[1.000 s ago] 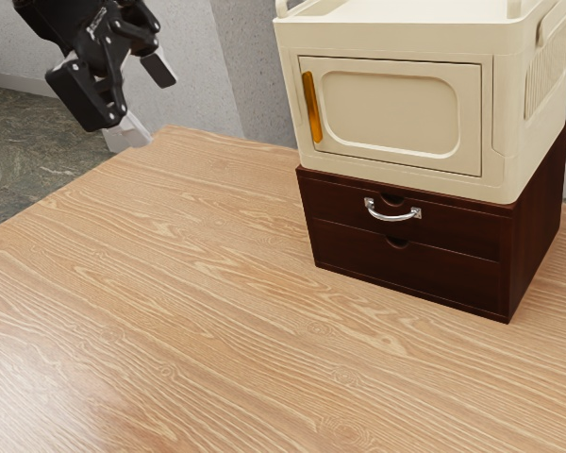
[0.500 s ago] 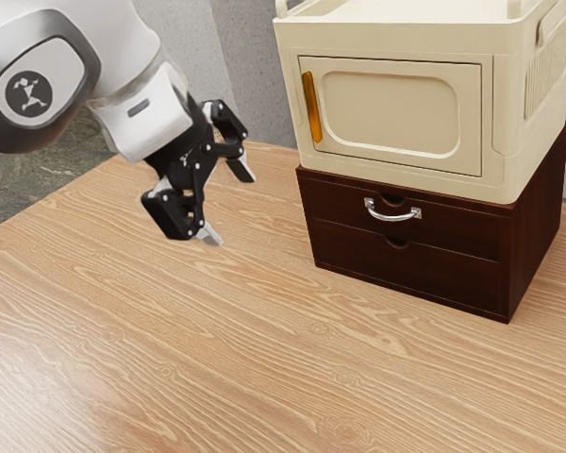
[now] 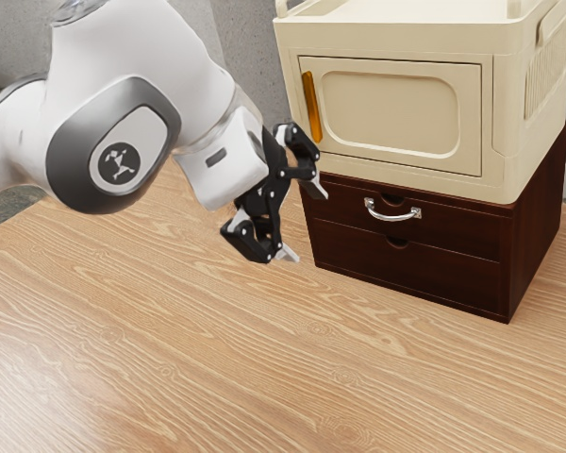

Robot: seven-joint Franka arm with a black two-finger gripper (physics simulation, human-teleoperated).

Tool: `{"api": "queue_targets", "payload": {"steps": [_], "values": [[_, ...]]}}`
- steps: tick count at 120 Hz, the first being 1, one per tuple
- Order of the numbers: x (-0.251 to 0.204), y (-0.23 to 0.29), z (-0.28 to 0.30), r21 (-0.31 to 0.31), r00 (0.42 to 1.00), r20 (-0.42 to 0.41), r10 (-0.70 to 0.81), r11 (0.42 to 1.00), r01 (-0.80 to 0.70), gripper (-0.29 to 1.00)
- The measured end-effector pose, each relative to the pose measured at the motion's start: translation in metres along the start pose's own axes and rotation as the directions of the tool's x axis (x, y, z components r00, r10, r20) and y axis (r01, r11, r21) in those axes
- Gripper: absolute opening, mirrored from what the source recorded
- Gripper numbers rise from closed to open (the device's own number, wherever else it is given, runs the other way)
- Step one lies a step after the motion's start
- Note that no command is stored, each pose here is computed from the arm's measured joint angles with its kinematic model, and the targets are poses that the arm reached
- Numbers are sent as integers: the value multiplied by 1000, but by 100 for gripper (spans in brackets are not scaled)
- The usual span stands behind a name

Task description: Pull the drawer handle with one arm to open the drawer

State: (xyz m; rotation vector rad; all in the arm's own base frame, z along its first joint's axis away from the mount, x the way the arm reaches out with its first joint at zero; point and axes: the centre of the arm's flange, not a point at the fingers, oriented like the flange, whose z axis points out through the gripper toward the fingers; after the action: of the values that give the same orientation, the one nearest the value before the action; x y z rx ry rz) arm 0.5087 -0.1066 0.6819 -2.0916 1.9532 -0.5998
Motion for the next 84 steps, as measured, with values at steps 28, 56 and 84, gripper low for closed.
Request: {"api": "queue_targets", "payload": {"steps": [28,56,84], "values": [[7,-14,57,-20,999,48,-24,999,25,59],[5,-30,93,-25,995,74,-59,998,61,51],[2,-49,113,-3,992,103,-75,997,75,46]]}}
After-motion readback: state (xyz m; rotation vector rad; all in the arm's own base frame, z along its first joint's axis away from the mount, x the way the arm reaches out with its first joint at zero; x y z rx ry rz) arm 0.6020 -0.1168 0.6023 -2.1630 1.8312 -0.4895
